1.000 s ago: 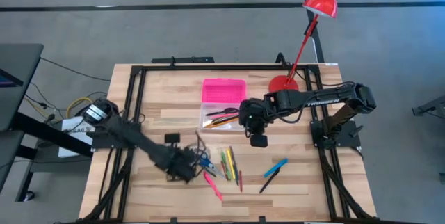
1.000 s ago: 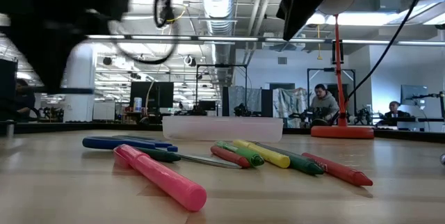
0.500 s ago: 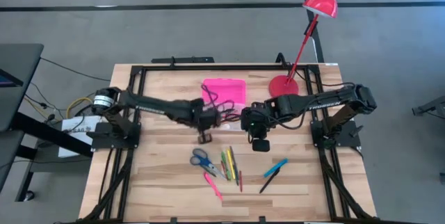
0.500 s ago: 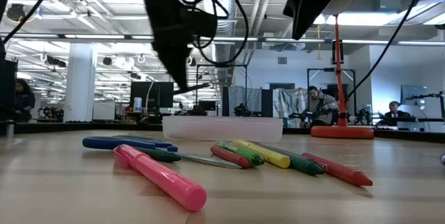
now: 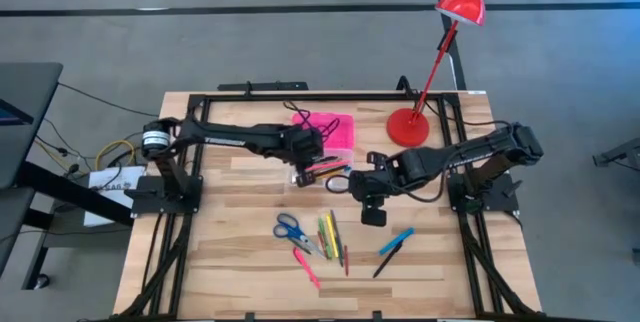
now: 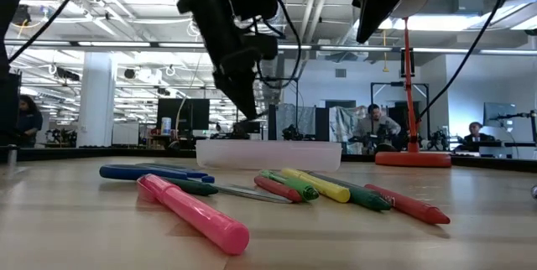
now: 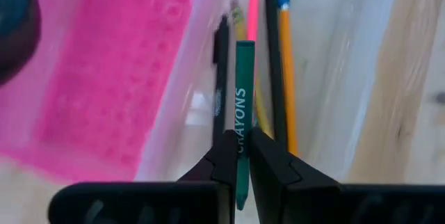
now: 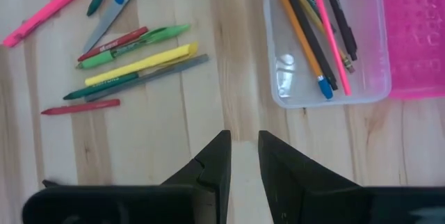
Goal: Pick & place school supplies into a supply box
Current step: Put the green crayon into the pink supply box, then put the blue pen into the pink supply box
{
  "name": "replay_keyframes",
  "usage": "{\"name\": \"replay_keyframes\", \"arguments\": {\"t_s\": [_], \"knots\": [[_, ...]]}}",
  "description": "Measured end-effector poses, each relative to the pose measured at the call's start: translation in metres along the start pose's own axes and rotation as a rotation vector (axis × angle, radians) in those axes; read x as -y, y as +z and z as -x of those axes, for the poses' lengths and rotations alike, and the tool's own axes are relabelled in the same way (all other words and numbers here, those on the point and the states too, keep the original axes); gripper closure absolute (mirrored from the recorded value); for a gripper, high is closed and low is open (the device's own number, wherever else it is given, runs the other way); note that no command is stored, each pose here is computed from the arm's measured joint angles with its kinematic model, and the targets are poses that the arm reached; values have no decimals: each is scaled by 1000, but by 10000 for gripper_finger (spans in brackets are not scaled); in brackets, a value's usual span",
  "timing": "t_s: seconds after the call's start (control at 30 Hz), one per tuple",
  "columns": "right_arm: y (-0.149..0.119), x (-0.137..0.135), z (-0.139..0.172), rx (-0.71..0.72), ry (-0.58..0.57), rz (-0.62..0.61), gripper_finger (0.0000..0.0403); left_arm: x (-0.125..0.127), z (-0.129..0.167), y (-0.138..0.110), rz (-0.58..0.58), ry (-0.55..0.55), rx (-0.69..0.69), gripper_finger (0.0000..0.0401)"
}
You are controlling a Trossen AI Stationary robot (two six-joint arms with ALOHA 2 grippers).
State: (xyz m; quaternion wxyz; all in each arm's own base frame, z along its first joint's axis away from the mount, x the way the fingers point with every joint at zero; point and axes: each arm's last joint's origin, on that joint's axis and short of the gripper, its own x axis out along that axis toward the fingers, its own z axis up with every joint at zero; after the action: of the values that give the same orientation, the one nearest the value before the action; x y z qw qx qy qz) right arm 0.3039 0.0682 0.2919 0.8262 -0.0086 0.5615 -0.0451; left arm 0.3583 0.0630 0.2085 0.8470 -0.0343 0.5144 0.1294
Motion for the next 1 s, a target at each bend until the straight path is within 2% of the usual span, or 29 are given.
{"name": "replay_keyframes", "arguments": {"t_s": [0.23,0.43,0.63,0.77,0.87,1.0], "knots": [[-3,-7,1,-1,-13,-29,336,1,-18,-7,-16,34,-74,369],[-5,-11,2,-9,-26,-47,336,-1,-17,-4,-11,40,-49,312],[-7,-14,3,-13,-35,-50,336,-2,-17,-6,-7,-1,-70,267],[-17,-19,4,-82,-50,-10,336,3,-4,1,-11,-77,-92,258],[-33,-27,3,-164,-64,49,336,11,16,8,-38,-109,-106,258],[-61,-45,4,-199,0,128,336,25,50,10,-91,-108,-39,261]]}}
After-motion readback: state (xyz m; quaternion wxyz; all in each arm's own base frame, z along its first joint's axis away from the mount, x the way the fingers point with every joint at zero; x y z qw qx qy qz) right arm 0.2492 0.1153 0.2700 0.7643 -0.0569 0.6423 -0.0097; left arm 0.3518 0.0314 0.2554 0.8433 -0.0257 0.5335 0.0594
